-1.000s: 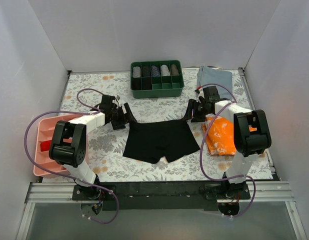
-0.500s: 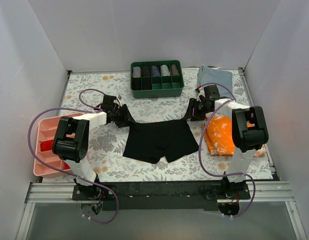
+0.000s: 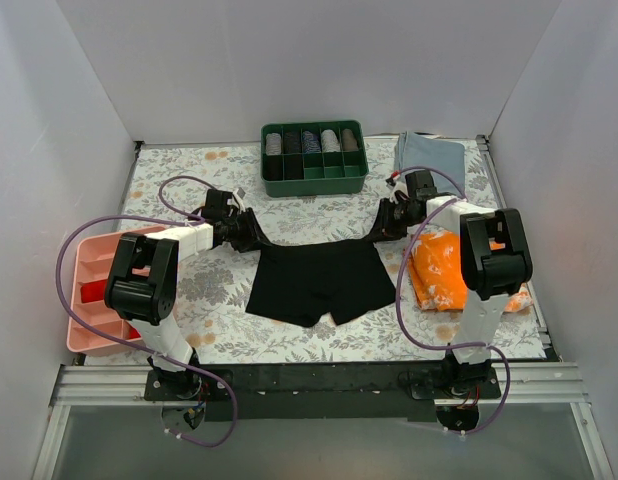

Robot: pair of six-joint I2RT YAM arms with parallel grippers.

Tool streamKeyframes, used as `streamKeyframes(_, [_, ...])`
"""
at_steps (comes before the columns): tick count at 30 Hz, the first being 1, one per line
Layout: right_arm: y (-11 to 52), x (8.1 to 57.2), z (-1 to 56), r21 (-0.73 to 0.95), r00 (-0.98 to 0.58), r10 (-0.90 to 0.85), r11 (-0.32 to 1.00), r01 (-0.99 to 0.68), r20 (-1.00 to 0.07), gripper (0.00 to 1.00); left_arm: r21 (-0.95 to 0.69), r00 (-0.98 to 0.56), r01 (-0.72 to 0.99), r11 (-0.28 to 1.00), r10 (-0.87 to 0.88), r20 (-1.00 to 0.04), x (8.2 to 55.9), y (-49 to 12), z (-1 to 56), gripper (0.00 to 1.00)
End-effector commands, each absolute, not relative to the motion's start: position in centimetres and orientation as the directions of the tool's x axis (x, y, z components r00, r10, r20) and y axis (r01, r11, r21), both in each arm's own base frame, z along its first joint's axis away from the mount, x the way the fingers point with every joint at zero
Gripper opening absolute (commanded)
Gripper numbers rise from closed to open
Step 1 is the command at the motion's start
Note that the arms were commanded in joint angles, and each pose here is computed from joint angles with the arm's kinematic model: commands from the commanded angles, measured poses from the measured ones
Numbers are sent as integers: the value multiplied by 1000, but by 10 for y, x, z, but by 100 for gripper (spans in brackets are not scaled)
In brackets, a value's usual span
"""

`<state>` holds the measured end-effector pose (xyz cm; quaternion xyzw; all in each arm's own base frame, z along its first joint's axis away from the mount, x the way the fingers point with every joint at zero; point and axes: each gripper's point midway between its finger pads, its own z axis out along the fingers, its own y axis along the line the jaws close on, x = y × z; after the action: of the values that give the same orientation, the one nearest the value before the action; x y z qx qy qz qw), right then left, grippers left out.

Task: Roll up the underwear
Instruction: Flatten out the underwear at the center of the board.

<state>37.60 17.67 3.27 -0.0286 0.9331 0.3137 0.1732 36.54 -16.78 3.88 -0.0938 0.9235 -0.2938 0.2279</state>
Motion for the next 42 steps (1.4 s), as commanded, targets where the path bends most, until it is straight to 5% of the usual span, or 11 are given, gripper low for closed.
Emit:
streamKeyframes(1, [187,380,39,629,-936,33,749,-208,-349,19,-613,-857,42,789,-287,-428,376,-173,63,26])
streamKeyframes(2, [189,380,40,639,-937,31,739,-213,-348,3,-614,-856,45,788,-287,-431,377,-174,64,21])
streamKeyframes(10, [194,378,57,660,-920,40,709,-249,-390,1,-627,-846,97,773,-267,-461,378,-178,80,0])
streamKeyframes(16, [192,366,119,630,-824,74,684,-368,-562,1,-628,-807,153,763,-270,-525,366,-176,122,0])
streamKeyframes(24, [200,268,212,561,-653,82,598,-572,-753,1,-673,-743,291,680,-282,-606,287,-175,205,0])
streamKeyframes(33, [213,169,281,579,-586,137,439,-687,-799,1,-718,-727,323,617,-323,-605,197,-167,267,0])
streamKeyframes(38, [202,175,286,576,-597,154,528,-624,-787,1,-739,-771,230,634,-344,-536,180,-161,262,0])
streamKeyframes(42, [191,221,214,535,-706,87,719,-444,-703,1,-696,-773,175,696,-341,-535,208,-156,231,0])
